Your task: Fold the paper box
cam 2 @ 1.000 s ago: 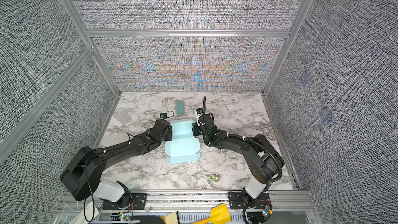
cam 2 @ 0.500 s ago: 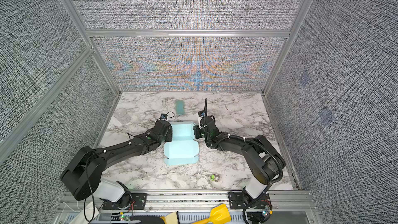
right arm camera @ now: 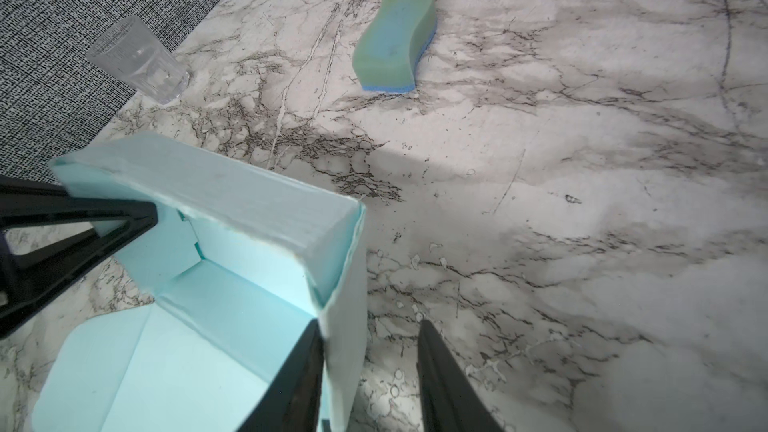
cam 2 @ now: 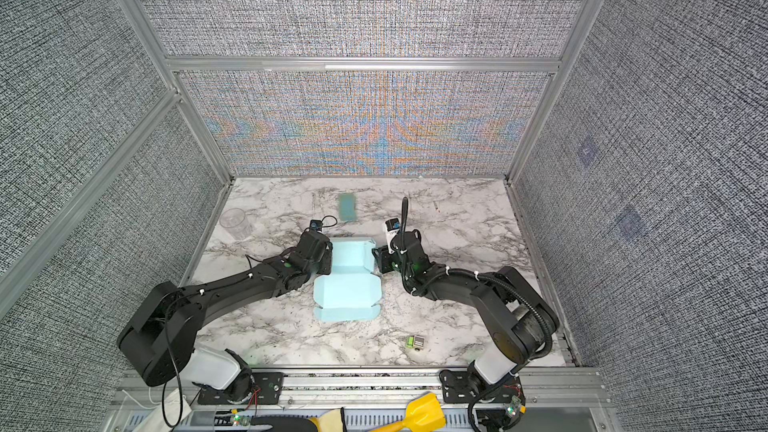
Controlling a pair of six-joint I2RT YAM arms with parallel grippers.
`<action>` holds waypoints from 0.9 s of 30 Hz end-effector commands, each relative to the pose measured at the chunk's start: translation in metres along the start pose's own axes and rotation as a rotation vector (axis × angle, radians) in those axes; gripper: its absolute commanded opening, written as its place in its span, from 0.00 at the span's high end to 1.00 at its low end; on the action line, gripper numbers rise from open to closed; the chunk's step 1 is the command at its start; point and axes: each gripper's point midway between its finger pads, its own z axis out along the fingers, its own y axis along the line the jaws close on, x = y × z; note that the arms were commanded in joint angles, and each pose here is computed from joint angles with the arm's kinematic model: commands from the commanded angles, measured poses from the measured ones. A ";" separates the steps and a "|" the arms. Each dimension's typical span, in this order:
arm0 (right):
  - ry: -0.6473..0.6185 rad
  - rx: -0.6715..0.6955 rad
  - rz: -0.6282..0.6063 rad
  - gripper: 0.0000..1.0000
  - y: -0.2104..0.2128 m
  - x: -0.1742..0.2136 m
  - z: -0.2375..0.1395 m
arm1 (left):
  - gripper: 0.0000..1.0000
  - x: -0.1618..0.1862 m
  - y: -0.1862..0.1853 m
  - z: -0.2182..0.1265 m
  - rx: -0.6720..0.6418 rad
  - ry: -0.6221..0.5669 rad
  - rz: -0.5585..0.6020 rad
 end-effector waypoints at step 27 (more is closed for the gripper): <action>-0.055 -0.198 0.016 0.50 0.031 0.018 -0.002 | 1.00 0.004 0.002 -0.003 -0.015 0.023 -0.018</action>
